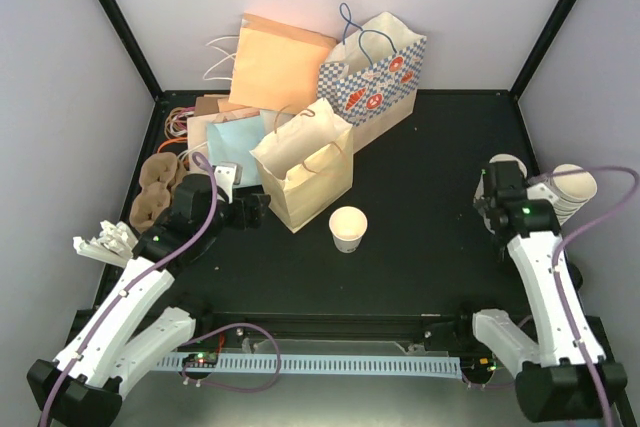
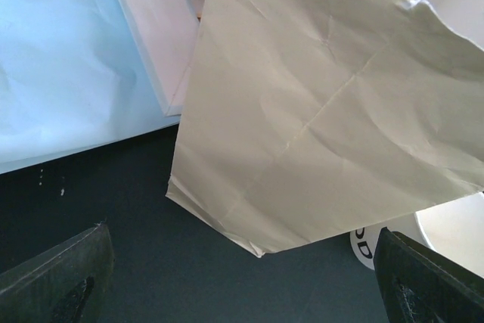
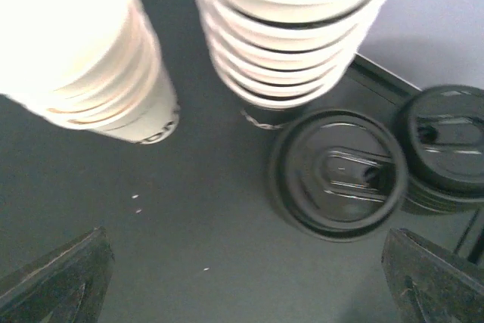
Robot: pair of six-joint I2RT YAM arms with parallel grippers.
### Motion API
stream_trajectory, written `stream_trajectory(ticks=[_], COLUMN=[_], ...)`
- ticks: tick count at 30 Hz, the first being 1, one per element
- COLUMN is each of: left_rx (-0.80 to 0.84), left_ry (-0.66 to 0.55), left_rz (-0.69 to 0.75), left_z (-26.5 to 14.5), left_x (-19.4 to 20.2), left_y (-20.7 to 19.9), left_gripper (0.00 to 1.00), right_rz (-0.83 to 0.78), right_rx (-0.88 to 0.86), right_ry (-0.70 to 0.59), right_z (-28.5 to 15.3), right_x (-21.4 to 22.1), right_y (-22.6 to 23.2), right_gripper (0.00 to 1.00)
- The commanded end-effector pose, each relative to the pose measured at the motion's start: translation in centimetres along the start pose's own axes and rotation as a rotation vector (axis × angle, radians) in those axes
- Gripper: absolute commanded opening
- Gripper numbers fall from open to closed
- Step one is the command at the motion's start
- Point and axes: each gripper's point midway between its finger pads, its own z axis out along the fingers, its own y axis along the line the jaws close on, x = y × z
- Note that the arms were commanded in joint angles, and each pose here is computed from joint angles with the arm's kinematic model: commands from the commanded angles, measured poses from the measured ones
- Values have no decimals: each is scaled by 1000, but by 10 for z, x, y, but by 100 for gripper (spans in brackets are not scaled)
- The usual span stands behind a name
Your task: Pack the takeout coffee
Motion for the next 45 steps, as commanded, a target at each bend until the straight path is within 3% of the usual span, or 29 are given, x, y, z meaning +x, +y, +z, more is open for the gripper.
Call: stream_trajectory(ticks=[1, 13, 25, 36, 45], left_rx=[49, 113, 149, 156, 161], left_ry=[-16, 25, 37, 28, 26], left_rz=[7, 13, 27, 36, 37], left_z=[-1, 3, 3, 1, 0], left_x=[-4, 2, 3, 1, 1], left_y=[-8, -19, -26, -27, -28], left_gripper=[97, 96, 96, 96, 96], right_rz=[65, 188, 249, 299, 383], right_rx=[23, 18, 23, -10, 121], right_ry=[64, 210, 210, 102, 140], right_z=[9, 36, 50, 41, 49], right_x=[7, 24, 20, 8, 22], right_y=[-27, -39, -55, -59, -77], right_gripper=[100, 100, 100, 100, 99])
